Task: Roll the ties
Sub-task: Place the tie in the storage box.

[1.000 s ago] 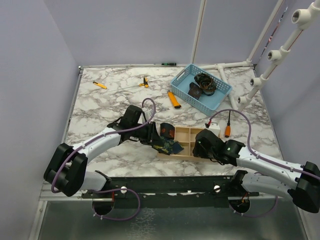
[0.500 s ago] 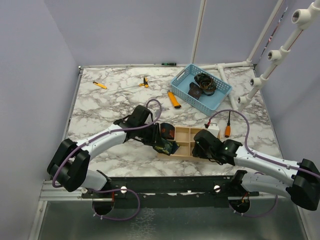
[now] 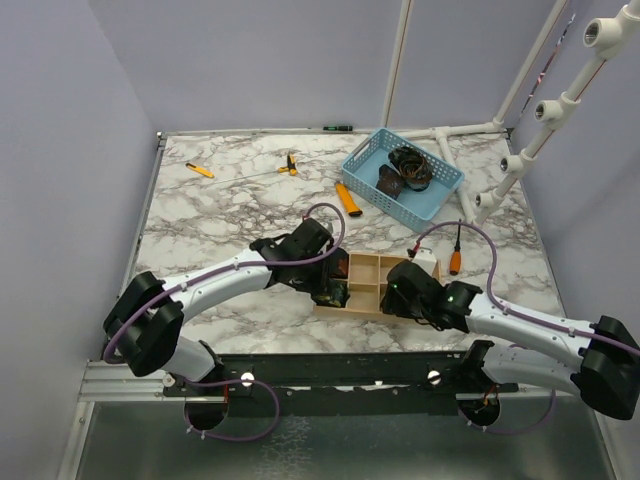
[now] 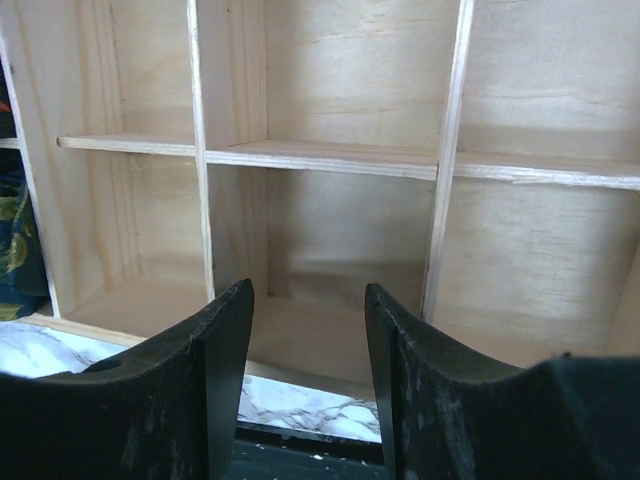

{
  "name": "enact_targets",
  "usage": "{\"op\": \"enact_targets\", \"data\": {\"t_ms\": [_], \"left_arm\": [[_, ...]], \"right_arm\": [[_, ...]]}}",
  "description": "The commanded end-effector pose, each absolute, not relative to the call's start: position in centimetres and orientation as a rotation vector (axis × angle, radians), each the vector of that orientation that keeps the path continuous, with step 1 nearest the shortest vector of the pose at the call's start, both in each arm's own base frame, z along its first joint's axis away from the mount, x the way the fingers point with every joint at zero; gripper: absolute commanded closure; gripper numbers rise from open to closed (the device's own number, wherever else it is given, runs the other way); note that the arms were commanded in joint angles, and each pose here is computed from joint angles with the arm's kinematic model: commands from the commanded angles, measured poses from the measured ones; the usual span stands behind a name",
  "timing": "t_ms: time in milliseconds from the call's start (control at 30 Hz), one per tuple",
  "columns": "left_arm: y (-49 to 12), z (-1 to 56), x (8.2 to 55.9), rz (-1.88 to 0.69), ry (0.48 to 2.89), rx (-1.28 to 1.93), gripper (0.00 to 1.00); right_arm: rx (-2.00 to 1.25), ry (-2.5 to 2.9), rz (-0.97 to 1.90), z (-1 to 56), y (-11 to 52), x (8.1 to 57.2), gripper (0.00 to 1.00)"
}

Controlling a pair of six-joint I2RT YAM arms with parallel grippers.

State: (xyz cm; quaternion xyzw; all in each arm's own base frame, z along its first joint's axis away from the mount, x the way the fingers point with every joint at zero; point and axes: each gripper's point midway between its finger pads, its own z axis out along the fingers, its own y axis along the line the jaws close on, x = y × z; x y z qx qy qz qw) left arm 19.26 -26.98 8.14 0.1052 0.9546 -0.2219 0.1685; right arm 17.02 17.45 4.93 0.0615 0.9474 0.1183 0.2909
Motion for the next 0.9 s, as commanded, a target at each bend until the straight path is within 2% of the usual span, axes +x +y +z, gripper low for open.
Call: {"op": "enact_targets", "data": {"t_ms": [0,367,633,867], "left_arm": [[-22.9,6.7,20.3,-0.227,2.72,0.218,1.0],[-21.5,6.8,20.4,0.25,2.644,0.306,1.0],[-24.9,6.6,19.1,0.302,2.593,0.345,0.99],[-28.1,5.9,18.0,0.166,2.617,0.362,0.63]], "right_arm": [[0.157,2.579,0.301,2.9,17.0,15.9,0.48],[0.117,2.635,0.459,1.0,20.2,15.5,0.49],[0.075,2.661,0.456,0.2,20.3,15.1,0.49],[0.053,2.664,0.447,-0.1,19.9,14.8,0.49]]}}
